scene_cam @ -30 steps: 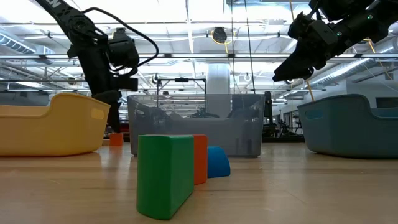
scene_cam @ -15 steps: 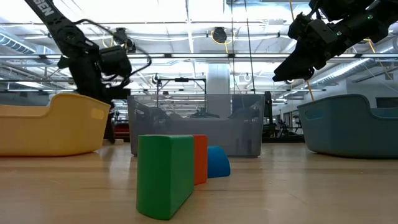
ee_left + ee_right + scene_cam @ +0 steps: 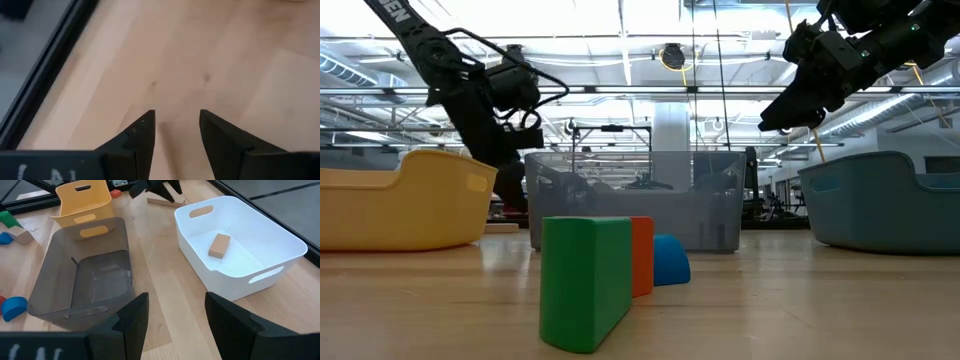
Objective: Sort & place blocks by color
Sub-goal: Put the top rectangular wooden block into the white bin
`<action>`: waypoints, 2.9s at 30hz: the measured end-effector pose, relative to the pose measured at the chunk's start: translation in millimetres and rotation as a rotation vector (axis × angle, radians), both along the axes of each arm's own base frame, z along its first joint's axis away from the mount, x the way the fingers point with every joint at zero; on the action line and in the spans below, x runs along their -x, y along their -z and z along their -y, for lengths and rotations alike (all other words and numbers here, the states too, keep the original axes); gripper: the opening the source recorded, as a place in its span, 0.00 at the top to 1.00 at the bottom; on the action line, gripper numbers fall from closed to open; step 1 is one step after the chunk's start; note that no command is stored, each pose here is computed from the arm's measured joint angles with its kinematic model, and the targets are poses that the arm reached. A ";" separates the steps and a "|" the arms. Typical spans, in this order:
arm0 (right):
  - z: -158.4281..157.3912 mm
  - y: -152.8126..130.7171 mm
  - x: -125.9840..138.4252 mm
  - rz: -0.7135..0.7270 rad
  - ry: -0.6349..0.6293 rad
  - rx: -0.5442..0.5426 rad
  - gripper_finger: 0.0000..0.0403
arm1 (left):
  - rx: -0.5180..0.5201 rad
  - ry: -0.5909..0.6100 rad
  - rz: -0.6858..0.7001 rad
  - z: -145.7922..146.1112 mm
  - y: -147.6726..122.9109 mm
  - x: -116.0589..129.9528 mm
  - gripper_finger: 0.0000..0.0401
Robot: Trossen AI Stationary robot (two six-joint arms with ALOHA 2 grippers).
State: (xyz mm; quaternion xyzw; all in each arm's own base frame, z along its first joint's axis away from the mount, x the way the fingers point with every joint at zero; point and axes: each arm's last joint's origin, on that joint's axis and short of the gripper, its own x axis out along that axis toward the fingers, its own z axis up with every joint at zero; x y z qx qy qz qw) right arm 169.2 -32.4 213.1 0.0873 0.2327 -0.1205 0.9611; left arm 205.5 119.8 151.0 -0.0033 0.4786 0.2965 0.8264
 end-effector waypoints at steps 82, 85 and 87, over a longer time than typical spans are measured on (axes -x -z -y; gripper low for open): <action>0.0 -0.1 0.0 0.012 0.028 -0.051 0.54 | 0.191 -0.252 0.112 -11.1 18.5 23.6 0.86; 0.0 -0.1 0.0 0.012 0.029 -0.053 0.54 | 0.165 -0.234 0.142 -16.6 7.3 15.6 0.86; 0.0 -0.1 0.0 0.014 0.034 -0.062 0.54 | 0.142 -0.224 0.191 -21.6 -3.2 8.2 0.86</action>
